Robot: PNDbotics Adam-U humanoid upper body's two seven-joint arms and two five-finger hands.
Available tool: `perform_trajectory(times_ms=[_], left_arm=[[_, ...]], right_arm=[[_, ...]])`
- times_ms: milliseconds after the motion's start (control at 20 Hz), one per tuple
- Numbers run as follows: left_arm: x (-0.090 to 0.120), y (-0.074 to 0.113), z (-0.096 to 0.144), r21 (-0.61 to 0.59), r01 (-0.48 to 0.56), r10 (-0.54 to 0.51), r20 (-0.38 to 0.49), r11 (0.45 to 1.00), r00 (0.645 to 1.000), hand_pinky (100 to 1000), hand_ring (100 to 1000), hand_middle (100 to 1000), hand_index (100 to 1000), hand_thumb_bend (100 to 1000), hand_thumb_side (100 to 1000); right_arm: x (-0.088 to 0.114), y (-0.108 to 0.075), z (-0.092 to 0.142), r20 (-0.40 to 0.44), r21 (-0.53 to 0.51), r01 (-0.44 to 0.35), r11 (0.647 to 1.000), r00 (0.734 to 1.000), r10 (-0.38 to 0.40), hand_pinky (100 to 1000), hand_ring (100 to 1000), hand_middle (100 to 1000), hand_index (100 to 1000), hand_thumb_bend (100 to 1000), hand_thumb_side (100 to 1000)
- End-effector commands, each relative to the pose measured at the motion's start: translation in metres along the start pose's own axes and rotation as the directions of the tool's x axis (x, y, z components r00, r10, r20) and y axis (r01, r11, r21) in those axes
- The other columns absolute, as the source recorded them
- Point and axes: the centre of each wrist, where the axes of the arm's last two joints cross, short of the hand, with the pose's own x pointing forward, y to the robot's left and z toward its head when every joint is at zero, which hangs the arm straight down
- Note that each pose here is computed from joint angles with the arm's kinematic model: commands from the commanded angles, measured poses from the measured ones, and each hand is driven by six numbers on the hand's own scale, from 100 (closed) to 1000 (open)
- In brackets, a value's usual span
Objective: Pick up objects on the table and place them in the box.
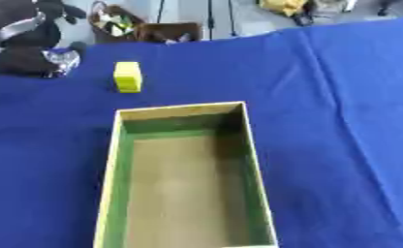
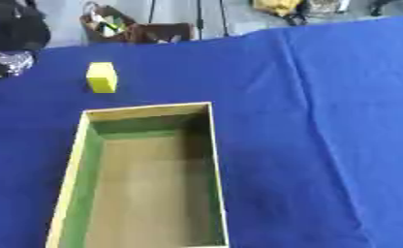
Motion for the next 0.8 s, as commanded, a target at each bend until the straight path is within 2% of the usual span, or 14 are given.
perform_trajectory(times_ms=[50,100,150,250,300,350,550,800], left_arm=[[-0.01,0.006,-0.009,-0.049,0.008,-0.009,-0.009,0.999,1.0,553,717,836,995,157,920],[-0.012,0.006,-0.014,-0.066,-0.001,0.0,-0.006,0.998,1.0,554,719,837,998,190,931],[-0.014,0.006,-0.019,-0.083,-0.013,0.013,-0.002,0.996,1.0,559,725,844,1000,275,951],[-0.018,0.006,-0.03,-0.114,-0.037,0.038,0.003,0.993,0.999,562,730,852,1000,373,960],[-0.02,0.006,-0.035,-0.128,-0.051,0.052,0.002,0.99,0.999,561,730,854,1000,395,961],[-0.023,0.006,-0.041,-0.141,-0.063,0.064,-0.002,0.988,0.998,570,740,868,1000,498,969],[-0.029,0.004,-0.064,-0.189,-0.073,0.068,-0.032,0.979,0.997,592,762,898,1000,661,970],[-0.033,-0.001,-0.088,-0.274,-0.068,0.057,-0.047,0.959,0.997,639,805,960,1000,737,938]], right_arm=[[0.005,-0.004,-0.007,0.044,0.016,-0.016,1.0,0.999,0.015,569,647,522,804,100,651],[0.005,-0.004,-0.007,0.044,0.018,-0.016,1.0,0.999,0.015,569,647,522,804,100,653],[0.005,-0.004,-0.007,0.045,0.02,-0.016,1.0,0.999,0.015,569,647,522,803,100,655],[0.005,-0.003,-0.006,0.045,0.023,-0.016,1.0,0.999,0.015,569,647,521,802,100,658],[0.005,-0.003,-0.006,0.045,0.025,-0.016,1.0,0.999,0.015,569,647,521,802,100,659],[0.005,-0.003,-0.006,0.044,0.027,-0.016,1.0,0.999,0.015,569,647,521,802,100,660],[0.005,-0.002,-0.005,0.043,0.034,-0.015,0.999,0.999,0.014,569,647,520,801,100,663],[0.006,-0.001,-0.005,0.045,0.04,-0.013,0.999,0.999,0.011,569,645,519,798,100,666]])
